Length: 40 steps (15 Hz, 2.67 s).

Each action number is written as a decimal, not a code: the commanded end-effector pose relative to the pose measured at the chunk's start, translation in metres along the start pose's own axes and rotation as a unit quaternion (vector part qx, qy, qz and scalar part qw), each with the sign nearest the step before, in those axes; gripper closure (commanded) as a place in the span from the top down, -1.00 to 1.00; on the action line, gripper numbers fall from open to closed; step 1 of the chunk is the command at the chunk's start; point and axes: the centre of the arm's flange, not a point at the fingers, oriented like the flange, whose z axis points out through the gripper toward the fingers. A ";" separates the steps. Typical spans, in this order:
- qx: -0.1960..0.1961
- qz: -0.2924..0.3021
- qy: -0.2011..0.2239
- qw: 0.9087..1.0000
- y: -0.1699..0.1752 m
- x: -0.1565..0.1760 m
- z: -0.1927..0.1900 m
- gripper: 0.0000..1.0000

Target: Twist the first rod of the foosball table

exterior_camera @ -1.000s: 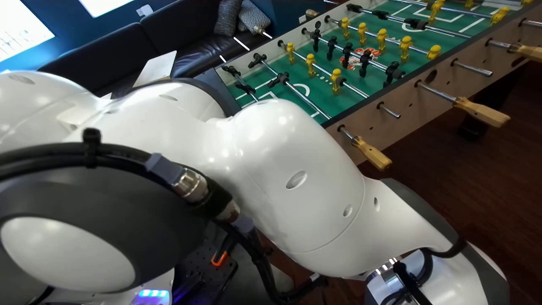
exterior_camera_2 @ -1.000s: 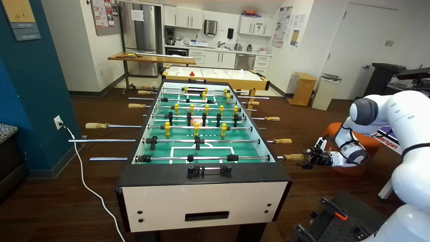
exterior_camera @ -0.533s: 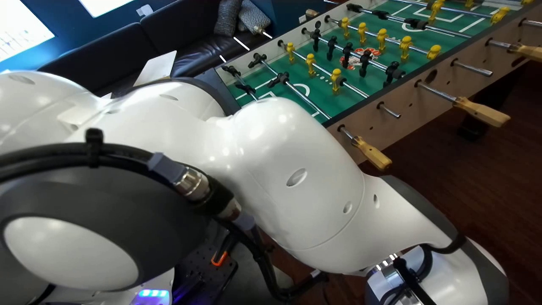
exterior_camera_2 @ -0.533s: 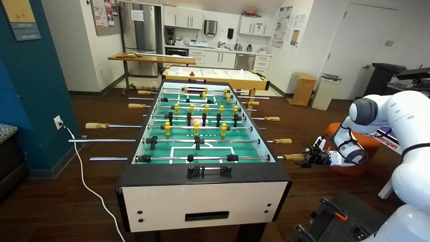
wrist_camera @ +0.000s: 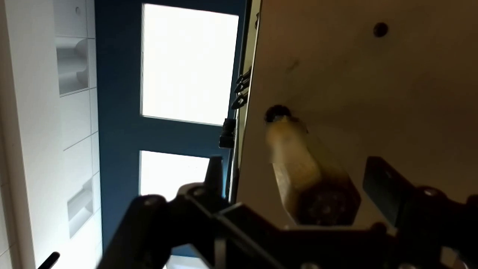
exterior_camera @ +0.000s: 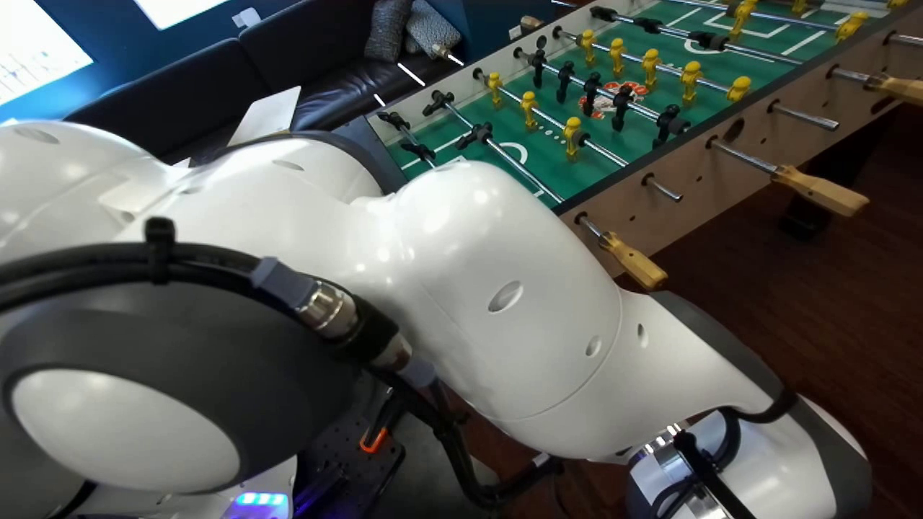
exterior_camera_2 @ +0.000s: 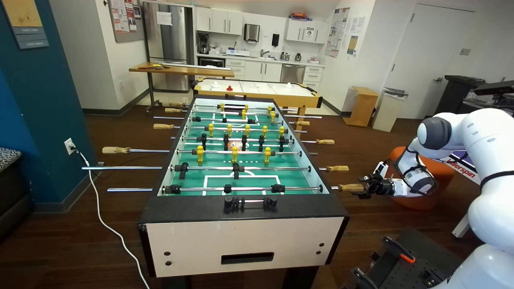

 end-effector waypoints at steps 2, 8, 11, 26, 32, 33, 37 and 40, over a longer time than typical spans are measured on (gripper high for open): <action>-0.009 -0.002 0.005 1.000 0.002 -0.008 0.000 0.14; -0.004 -0.001 0.004 1.000 0.000 -0.007 -0.001 -0.69; -0.006 -0.013 0.006 1.000 0.003 -0.004 -0.001 -0.69; 0.008 -0.284 0.010 0.959 -0.003 -0.001 -0.001 -0.19; 0.029 -0.422 0.018 0.906 0.001 -0.003 -0.004 -0.69; 0.028 -0.446 0.018 0.894 0.002 -0.003 -0.005 -0.69; 0.030 -0.539 0.018 0.841 0.006 -0.005 -0.010 -0.69; 0.032 -0.604 0.014 0.796 0.007 -0.006 -0.015 -0.69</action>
